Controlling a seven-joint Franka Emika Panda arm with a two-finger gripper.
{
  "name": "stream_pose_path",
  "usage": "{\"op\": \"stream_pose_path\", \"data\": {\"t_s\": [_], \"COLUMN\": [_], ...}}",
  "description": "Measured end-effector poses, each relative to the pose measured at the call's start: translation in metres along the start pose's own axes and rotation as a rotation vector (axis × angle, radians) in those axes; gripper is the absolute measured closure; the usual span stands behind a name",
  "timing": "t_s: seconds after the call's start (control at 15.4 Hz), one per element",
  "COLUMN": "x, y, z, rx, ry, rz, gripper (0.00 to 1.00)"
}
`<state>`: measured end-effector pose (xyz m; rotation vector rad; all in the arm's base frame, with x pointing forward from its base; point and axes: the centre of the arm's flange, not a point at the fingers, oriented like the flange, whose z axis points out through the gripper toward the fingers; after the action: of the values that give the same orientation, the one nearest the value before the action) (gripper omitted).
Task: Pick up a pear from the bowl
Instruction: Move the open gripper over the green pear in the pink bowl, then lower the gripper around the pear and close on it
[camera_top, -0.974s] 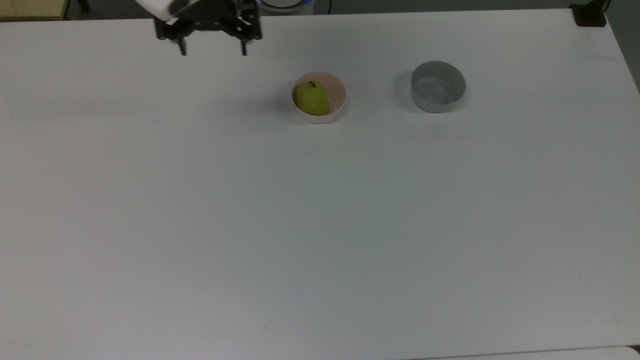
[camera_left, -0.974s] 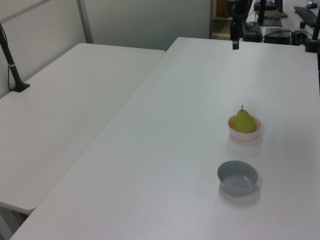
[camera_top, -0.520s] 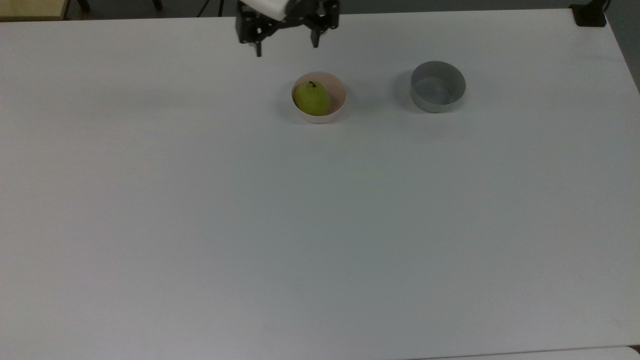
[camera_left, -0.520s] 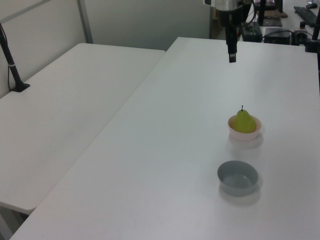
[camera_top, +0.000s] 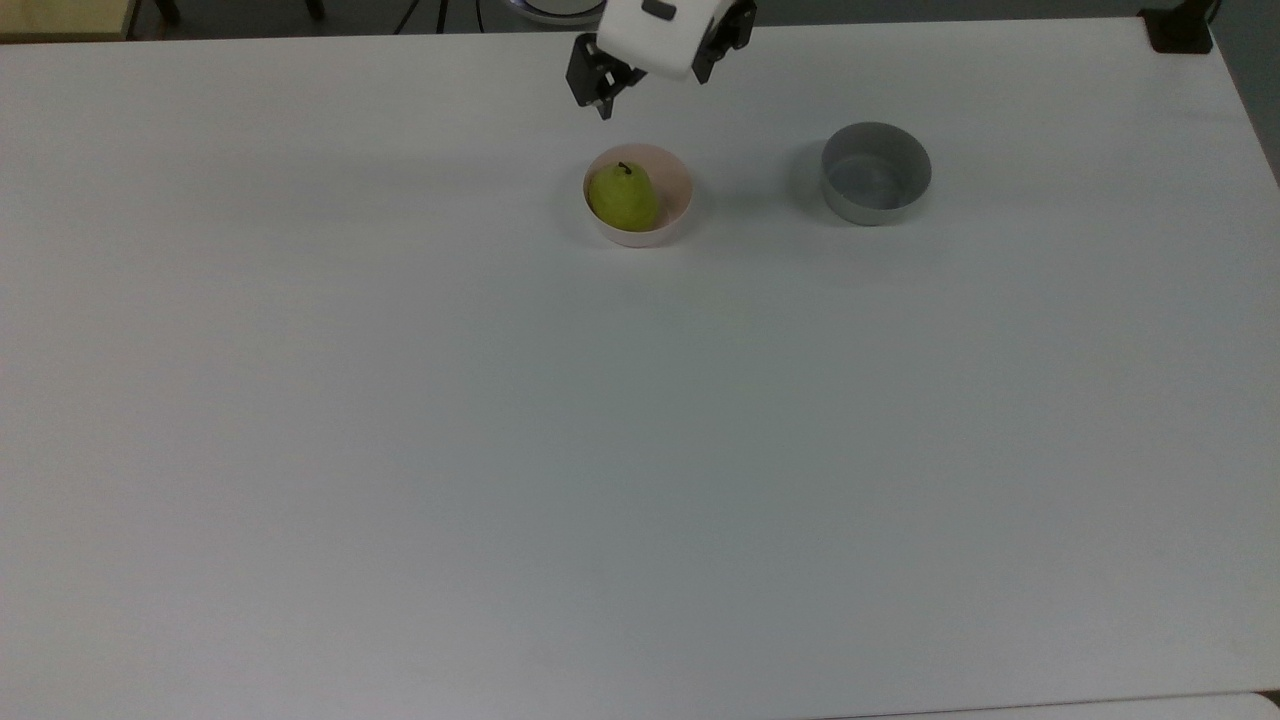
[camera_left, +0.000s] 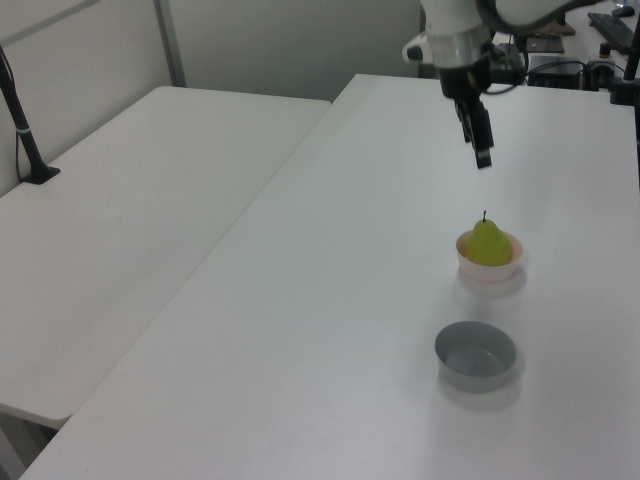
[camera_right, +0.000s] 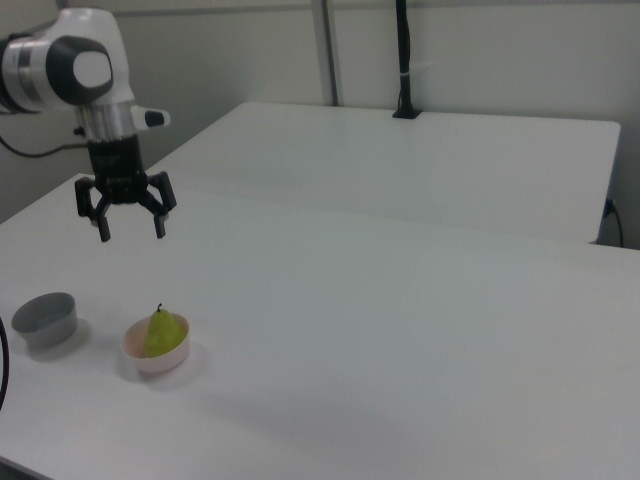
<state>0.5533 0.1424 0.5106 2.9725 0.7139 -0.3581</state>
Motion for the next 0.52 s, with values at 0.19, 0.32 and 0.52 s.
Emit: {"op": "stream_pose_path", "data": {"t_s": [0.19,0.32,0.52], "x": [0.014,0.019,0.025], "y": [-0.018,-0.019,-0.012], "z": [0.048,0.069,0.097], "rx": [-0.001,0.0,-0.007], "ry": [-0.023,-0.047,-0.078], "rz": [-0.038,-0.043,-0.062], "gripper": [0.0,0.0,0.0]}}
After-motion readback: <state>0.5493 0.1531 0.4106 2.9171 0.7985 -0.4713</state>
